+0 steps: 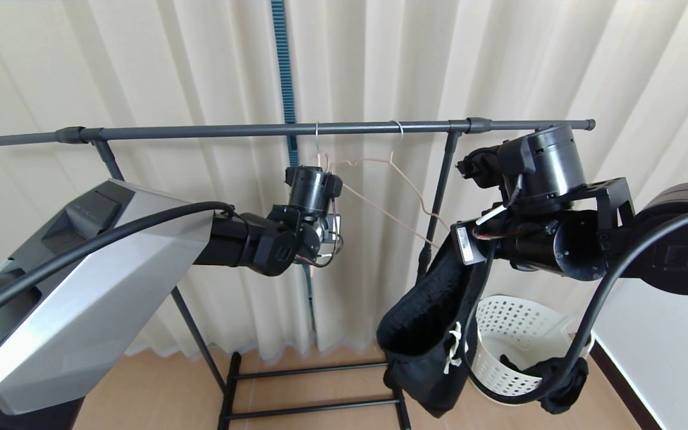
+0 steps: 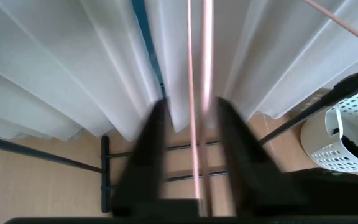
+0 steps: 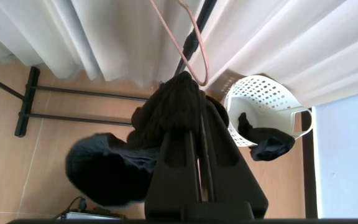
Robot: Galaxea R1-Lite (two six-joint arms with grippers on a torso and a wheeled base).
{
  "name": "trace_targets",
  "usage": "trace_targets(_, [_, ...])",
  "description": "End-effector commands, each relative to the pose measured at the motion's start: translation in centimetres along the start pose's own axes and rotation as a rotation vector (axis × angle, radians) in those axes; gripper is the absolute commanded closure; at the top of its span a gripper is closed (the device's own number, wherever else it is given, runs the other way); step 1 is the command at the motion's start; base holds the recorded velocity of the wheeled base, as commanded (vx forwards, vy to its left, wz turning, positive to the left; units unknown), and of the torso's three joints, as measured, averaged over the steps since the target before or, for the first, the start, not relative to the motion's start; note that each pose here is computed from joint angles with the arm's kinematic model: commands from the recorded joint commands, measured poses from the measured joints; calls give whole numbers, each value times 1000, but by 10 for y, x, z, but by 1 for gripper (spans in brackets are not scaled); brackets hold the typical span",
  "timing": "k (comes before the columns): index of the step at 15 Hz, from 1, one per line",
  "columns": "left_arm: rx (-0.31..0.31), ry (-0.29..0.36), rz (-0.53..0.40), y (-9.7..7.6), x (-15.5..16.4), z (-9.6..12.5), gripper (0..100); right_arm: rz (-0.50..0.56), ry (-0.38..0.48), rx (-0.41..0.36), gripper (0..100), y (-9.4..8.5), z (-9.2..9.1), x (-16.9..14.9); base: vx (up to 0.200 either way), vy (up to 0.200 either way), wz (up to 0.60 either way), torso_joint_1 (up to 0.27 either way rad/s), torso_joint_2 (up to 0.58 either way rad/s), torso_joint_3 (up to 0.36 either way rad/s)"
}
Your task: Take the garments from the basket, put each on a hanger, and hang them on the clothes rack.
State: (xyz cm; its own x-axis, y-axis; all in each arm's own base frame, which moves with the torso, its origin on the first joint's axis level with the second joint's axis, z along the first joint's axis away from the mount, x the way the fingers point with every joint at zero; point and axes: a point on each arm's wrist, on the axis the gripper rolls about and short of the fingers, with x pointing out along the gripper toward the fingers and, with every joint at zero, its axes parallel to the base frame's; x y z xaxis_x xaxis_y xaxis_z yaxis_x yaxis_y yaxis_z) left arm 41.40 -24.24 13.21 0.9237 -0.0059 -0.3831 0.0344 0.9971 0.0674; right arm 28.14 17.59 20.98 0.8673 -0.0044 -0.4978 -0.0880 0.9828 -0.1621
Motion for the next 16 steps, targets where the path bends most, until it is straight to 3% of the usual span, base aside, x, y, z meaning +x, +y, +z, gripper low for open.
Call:
trace_targets(1, [-2, -5, -1, 0, -1, 2, 100, 0, 2, -1, 100, 0, 0, 1, 0, 0, 0, 0, 0, 0])
trace_targets(6, [-12, -22, -1, 4, -8, 10, 100, 0, -1, 0, 100, 0, 0, 0, 0, 0, 0, 0, 0, 0])
trace_targets(12, [-30, -47, 20, 22, -46, 28, 100, 0, -2, 1, 100, 0, 0, -1, 0, 0, 0, 0, 0, 0])
trace_targets(13, [-49, -56, 5, 34, -77, 36, 100, 0, 2, -1, 100, -1, -1, -1, 0, 0, 0, 0, 0, 0])
trace_targets(15, [-31, -37, -6, 38, -94, 29, 100, -2, 2, -1, 100, -1, -1, -1, 0, 0, 0, 0, 0, 0])
trace_targets(16, [-14, -24, -28, 45, -120, 19, 100, -4, 0, -1, 100, -1, -1, -2, 0, 0, 0, 0, 0, 0])
